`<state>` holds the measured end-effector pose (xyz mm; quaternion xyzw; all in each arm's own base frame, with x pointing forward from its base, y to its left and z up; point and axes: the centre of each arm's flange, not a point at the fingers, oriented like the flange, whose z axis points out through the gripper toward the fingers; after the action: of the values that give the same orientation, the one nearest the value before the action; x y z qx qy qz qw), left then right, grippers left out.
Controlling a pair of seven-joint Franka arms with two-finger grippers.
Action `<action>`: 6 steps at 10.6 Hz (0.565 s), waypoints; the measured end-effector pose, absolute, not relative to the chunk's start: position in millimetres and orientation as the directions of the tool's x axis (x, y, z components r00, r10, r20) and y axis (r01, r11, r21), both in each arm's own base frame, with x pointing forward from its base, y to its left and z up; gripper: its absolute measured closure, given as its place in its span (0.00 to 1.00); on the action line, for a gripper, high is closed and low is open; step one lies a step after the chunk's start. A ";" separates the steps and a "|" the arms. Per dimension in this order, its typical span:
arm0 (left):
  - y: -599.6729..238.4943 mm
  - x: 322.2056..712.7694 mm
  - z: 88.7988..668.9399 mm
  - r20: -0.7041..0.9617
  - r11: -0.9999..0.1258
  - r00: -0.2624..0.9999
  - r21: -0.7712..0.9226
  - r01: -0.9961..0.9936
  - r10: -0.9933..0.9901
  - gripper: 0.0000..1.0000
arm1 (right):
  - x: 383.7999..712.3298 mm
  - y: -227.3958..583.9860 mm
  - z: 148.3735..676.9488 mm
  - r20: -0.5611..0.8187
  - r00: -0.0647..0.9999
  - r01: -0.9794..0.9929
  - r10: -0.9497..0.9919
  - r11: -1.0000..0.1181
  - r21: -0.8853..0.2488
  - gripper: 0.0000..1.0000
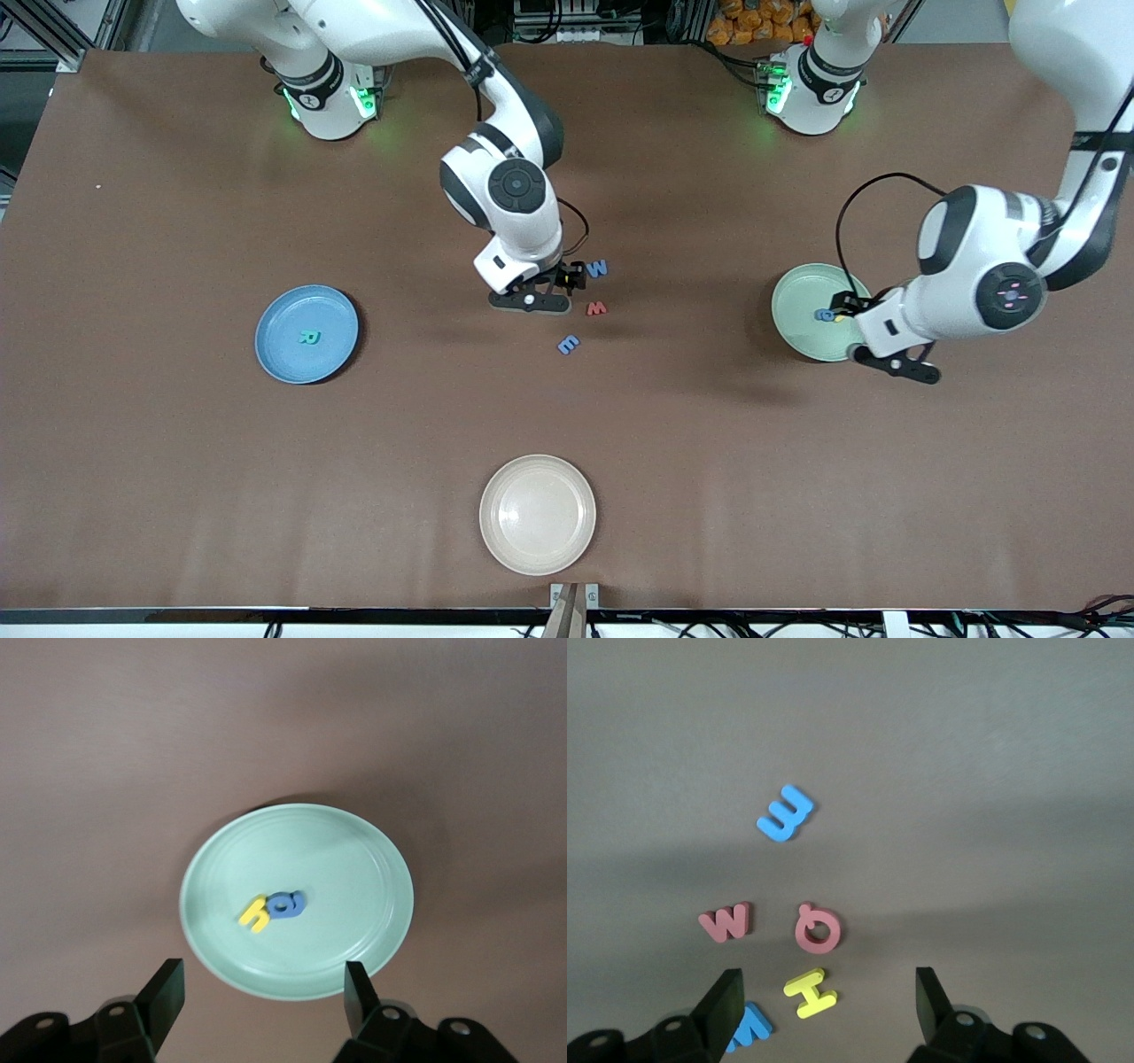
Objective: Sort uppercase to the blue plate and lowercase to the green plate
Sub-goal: 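Grasp the pink Q with the right gripper while the left gripper withdraws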
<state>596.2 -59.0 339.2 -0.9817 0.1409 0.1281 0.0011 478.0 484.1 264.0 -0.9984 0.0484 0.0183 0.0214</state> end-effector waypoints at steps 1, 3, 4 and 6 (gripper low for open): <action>-60.3 601.1 357.4 -0.240 -0.964 0.935 0.028 -0.264 -0.263 0.17 | 475.7 487.5 254.1 -0.042 0.995 -0.092 -0.090 -0.995 -0.042 0.17; -65.5 608.3 373.0 -0.214 -0.964 0.941 0.014 -0.264 -0.261 0.14 | 473.3 491.8 238.9 -0.037 0.996 -0.080 -0.078 -0.996 -0.044 0.22; -65.5 610.1 375.8 -0.208 -0.965 0.943 0.012 -0.263 -0.260 0.07 | 472.4 492.3 230.4 -0.033 0.997 -0.070 -0.069 -0.997 -0.036 0.22; -65.1 611.1 377.5 -0.203 -0.967 0.946 0.024 -0.254 -0.253 0.00 | 474.1 494.4 219.0 -0.012 0.998 -0.062 -0.062 -0.997 -0.052 0.25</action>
<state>611.1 -65.1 377.5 -0.9863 0.1285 0.1029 0.0015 474.1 494.4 219.0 -0.9992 0.0311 0.0052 0.0263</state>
